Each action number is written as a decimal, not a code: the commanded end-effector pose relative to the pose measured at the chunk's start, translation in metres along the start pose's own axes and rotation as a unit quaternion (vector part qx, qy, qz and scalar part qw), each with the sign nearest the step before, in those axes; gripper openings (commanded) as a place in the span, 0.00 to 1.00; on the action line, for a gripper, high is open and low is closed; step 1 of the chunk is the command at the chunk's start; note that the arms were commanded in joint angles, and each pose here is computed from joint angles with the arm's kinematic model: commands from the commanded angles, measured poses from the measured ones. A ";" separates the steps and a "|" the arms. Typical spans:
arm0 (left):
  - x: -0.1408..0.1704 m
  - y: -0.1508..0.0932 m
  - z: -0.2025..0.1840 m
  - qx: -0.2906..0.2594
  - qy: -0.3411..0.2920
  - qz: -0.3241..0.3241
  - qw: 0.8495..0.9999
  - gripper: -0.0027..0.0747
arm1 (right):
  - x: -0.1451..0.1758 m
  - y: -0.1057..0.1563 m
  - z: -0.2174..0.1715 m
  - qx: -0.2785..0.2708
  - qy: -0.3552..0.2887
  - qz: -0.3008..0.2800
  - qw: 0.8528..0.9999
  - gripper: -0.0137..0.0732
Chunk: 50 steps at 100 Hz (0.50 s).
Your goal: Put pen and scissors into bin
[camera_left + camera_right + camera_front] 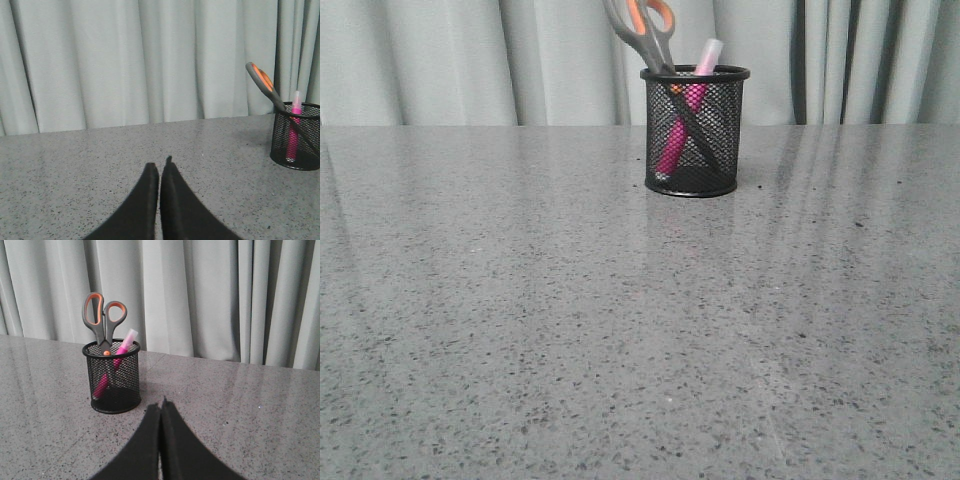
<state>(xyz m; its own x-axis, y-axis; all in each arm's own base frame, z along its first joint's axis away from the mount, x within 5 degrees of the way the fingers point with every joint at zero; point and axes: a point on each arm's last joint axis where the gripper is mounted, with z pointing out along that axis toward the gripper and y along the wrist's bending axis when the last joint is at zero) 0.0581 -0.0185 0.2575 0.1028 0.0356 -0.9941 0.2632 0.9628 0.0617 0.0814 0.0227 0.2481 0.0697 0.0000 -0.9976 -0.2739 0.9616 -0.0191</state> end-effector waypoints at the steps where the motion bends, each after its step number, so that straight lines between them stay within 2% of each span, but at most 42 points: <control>1: -0.010 0.004 0.000 -0.019 -0.017 -0.021 0.999 0.01 | -0.014 -0.004 0.001 0.020 -0.040 -0.014 0.999 0.08; 13: -0.010 0.004 0.000 -0.017 -0.019 -0.049 0.998 0.01 | -0.014 -0.004 0.001 0.020 -0.040 -0.014 0.999 0.08; 50: -0.010 0.004 0.000 -0.017 -0.019 -0.049 0.998 0.01 | -0.014 -0.004 0.001 0.020 -0.040 -0.014 0.999 0.08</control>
<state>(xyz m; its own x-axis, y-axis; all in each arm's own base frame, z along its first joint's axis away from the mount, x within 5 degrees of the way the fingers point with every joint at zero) 0.0581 -0.0186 0.2575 0.0866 -0.0388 -0.9955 0.2717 0.9623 -0.0139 0.0814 0.0226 0.2481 0.0698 -0.0019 -0.9976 -0.2720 0.9621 -0.0208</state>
